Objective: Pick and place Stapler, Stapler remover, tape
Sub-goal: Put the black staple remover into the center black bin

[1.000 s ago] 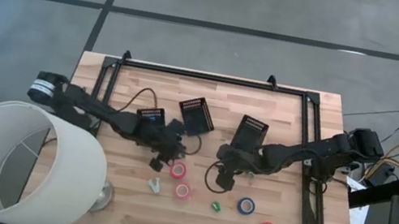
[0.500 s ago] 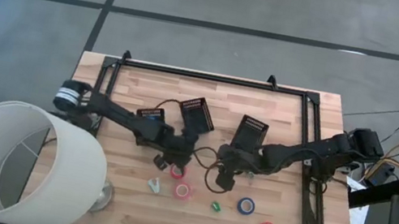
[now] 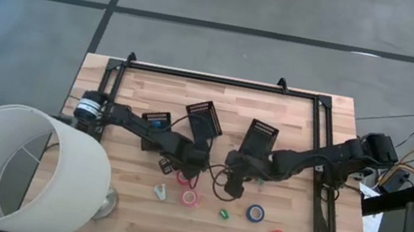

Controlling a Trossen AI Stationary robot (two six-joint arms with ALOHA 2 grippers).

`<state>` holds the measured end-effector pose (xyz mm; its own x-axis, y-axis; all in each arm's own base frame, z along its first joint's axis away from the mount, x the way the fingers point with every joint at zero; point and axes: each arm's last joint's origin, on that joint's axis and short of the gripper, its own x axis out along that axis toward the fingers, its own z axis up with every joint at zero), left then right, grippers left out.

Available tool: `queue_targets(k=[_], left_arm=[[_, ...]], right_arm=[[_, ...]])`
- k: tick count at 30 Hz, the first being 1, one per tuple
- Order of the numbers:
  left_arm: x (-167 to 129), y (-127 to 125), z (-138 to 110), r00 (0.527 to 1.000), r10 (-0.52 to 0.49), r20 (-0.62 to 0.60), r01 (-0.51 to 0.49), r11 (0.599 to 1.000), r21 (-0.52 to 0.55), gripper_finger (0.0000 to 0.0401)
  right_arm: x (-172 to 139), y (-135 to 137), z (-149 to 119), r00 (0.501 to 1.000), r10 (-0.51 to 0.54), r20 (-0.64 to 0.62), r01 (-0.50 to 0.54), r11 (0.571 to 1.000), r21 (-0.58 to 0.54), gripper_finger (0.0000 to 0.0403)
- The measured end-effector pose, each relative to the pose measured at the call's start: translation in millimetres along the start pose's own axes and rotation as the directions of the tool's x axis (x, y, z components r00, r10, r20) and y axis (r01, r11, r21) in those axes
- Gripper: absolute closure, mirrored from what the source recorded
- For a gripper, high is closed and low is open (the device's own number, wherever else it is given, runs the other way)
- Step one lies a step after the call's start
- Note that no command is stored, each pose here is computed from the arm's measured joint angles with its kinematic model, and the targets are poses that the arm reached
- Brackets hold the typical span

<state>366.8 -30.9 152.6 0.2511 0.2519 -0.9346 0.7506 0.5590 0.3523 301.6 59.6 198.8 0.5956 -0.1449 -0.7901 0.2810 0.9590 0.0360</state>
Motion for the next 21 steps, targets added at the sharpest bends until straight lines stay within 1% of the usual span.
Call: queue_targets(k=[2,4,13,18,21], left_arm=[[0,0,0,1.000,-0.001,-0.003,0.001,1.000,0.001,0.0196],[-2,0,0,1.000,-0.002,0.000,0.002,1.000,0.001,0.0212],[-5,-2,-5,0.999,-0.010,-0.038,0.009,1.000,-0.025,0.0329],[-5,-2,-4,0.999,-0.010,-0.039,0.009,0.999,-0.032,0.0334],[-10,-2,-2,0.999,0.014,-0.045,-0.015,0.999,-0.038,0.0334]], right_arm=[[0,0,0,1.000,-0.001,-0.002,0.001,1.000,-0.001,0.0209],[0,0,0,1.000,-0.001,-0.002,0.001,1.000,0.000,0.0209],[1,-1,-1,1.000,-0.003,-0.003,0.004,1.000,0.002,0.0209],[1,-1,-1,1.000,-0.004,-0.003,0.004,1.000,0.002,0.0209],[1,-1,-2,1.000,-0.003,-0.005,0.003,1.000,0.001,0.0209]])
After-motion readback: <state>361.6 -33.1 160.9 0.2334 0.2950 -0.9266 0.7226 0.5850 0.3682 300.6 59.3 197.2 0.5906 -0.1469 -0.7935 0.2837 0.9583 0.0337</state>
